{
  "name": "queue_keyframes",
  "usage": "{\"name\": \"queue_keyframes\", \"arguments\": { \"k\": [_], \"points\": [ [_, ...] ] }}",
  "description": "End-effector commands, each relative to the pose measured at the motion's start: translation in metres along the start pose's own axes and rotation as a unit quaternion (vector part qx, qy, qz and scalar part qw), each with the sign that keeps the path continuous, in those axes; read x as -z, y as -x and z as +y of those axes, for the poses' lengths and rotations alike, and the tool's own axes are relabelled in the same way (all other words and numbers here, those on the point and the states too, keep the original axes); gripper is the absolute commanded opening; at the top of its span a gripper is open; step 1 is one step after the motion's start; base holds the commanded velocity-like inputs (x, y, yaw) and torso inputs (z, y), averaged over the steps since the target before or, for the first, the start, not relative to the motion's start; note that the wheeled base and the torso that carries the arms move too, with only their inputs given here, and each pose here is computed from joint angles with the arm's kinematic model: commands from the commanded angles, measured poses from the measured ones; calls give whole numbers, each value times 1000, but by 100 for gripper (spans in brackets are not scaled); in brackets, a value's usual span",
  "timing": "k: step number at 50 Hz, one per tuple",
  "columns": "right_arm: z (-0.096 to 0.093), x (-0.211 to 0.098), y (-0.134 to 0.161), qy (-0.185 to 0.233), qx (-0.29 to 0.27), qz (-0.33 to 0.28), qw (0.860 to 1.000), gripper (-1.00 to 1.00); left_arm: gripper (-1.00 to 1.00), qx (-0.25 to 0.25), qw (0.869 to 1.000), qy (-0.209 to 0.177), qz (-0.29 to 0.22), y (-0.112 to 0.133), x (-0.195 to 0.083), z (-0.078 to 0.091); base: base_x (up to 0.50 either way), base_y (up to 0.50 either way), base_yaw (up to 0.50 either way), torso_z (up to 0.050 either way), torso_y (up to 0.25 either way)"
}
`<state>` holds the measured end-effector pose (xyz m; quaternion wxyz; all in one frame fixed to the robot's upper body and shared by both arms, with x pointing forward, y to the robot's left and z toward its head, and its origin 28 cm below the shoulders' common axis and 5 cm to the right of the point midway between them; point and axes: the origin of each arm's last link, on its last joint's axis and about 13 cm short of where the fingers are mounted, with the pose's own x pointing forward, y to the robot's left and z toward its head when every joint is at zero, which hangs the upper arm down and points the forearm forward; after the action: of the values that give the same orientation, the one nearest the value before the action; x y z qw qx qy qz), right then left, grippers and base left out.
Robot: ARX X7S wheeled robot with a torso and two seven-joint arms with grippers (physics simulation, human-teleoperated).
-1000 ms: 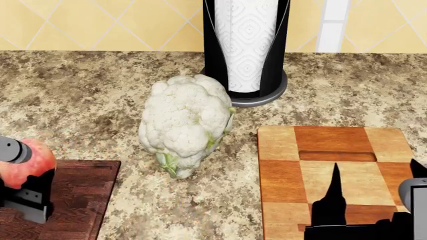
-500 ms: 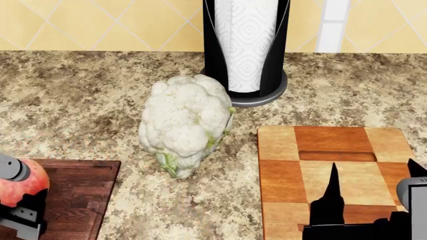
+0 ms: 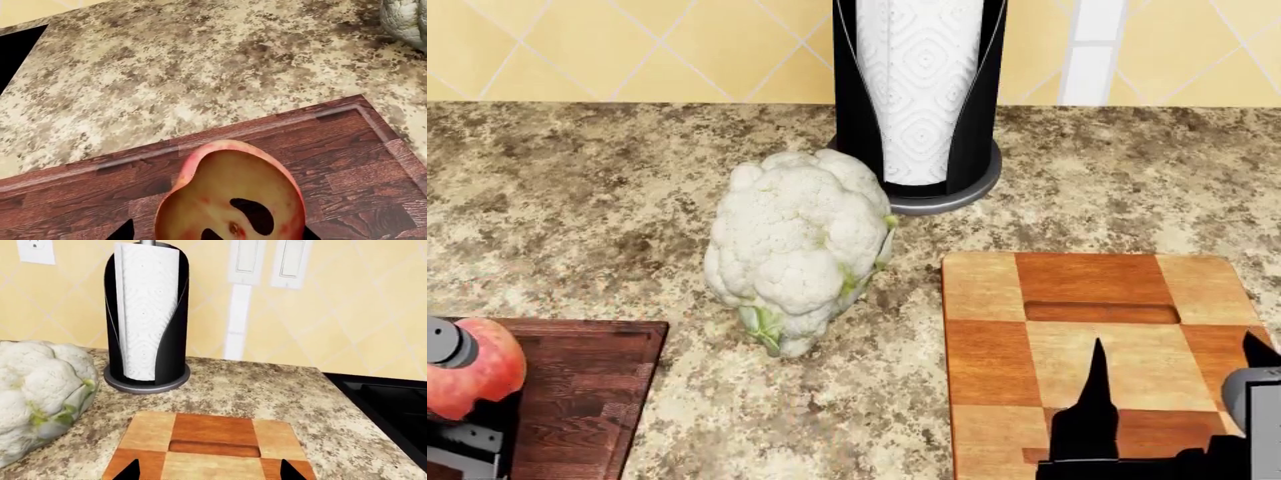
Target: Place the cauliflower and the peach on separate cutting boards.
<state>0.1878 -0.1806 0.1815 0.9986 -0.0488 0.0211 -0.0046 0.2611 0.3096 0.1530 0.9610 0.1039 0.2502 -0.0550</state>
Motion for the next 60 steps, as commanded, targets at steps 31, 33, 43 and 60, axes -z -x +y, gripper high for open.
{"name": "queue_keyframes", "arguments": {
  "k": [31, 33, 43, 60],
  "points": [
    [4, -8, -10, 1, -18, -3, 1000, 100, 100, 5, 995, 1, -95, 33, -59, -5, 0, 0, 0, 0, 0],
    [4, -13, -12, 3, -19, -8, 1000, 100, 100, 6, 994, 2, -107, 39, -69, -5, 0, 0, 0, 0, 0],
    [3, -29, -25, 3, -20, -6, 1000, 100, 100, 24, 989, 3, -143, 43, -99, -16, 0, 0, 0, 0, 0],
    [11, -38, -67, 5, -61, 50, 997, 100, 100, 68, 990, 30, -124, -10, -153, -55, 0, 0, 0, 0, 0]
  ]
}}
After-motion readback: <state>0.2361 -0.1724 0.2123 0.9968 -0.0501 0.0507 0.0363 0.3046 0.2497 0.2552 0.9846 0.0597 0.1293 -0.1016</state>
